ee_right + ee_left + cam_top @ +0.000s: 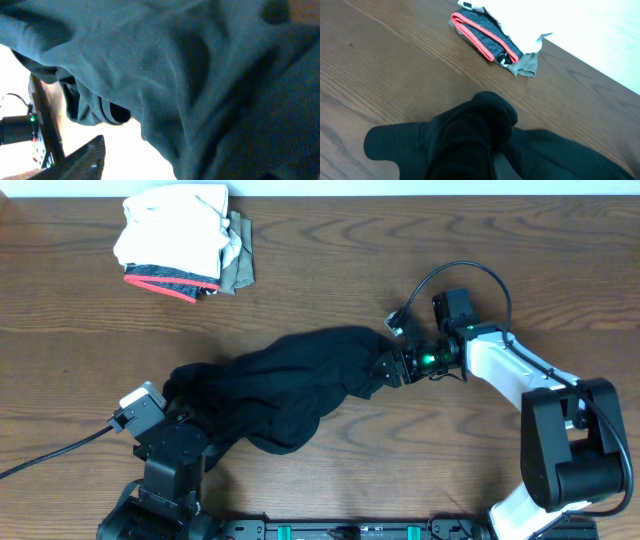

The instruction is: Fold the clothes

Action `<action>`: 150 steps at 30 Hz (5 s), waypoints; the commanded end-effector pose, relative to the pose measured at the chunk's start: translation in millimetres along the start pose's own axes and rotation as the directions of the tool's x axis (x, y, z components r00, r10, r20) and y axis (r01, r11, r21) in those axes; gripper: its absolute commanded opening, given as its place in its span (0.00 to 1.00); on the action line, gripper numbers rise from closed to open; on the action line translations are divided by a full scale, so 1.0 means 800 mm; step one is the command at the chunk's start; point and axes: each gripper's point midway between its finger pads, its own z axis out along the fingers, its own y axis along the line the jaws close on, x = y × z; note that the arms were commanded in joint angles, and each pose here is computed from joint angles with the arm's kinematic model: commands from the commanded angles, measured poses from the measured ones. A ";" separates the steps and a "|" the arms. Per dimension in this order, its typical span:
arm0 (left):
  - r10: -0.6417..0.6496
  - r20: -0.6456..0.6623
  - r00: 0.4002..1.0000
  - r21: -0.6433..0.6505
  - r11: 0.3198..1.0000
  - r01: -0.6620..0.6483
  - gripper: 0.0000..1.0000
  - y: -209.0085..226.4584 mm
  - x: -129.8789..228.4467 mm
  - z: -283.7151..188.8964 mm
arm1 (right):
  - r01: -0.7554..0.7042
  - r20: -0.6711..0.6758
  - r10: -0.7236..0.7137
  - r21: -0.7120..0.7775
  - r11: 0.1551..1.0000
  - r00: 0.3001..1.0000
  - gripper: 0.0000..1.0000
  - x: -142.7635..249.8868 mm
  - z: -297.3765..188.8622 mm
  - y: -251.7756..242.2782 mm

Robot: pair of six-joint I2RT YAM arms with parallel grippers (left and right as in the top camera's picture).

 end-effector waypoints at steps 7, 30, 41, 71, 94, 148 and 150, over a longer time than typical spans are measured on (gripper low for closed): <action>-0.028 0.041 0.999 -0.002 1.000 0.028 0.08 -0.001 -0.017 -0.008 | -0.028 0.066 0.020 0.127 0.992 0.998 0.06 -0.027 -0.041 0.009; -0.054 0.061 0.997 0.470 0.882 0.019 0.07 -0.115 -0.092 -0.088 | -0.318 0.521 0.040 0.457 0.831 0.853 0.01 -0.043 -0.237 0.046; -0.114 0.101 0.988 0.621 0.783 0.027 0.06 -0.148 -0.169 -0.172 | -0.414 0.700 -0.007 0.430 0.802 0.714 0.01 -0.014 -0.350 0.098; -0.107 -0.199 0.974 0.440 0.879 0.186 0.06 -0.266 -0.197 -0.075 | -0.609 0.768 -0.045 0.541 0.580 0.639 0.01 -0.034 -0.487 0.133; 0.306 -0.182 0.934 0.094 0.951 -0.293 0.88 -0.301 -0.074 0.206 | -0.567 0.615 0.028 0.707 0.423 0.788 0.68 -0.150 -0.406 -0.061; -0.321 -0.797 0.511 -0.394 0.919 -0.038 0.82 -0.062 0.277 0.072 | -0.660 0.256 0.651 0.556 0.506 0.715 0.99 0.083 -0.214 -0.042; -0.328 -0.809 0.487 -0.398 0.917 -0.043 0.78 -0.062 0.286 0.072 | -0.659 0.256 0.651 0.556 0.506 0.715 0.99 0.083 -0.214 -0.042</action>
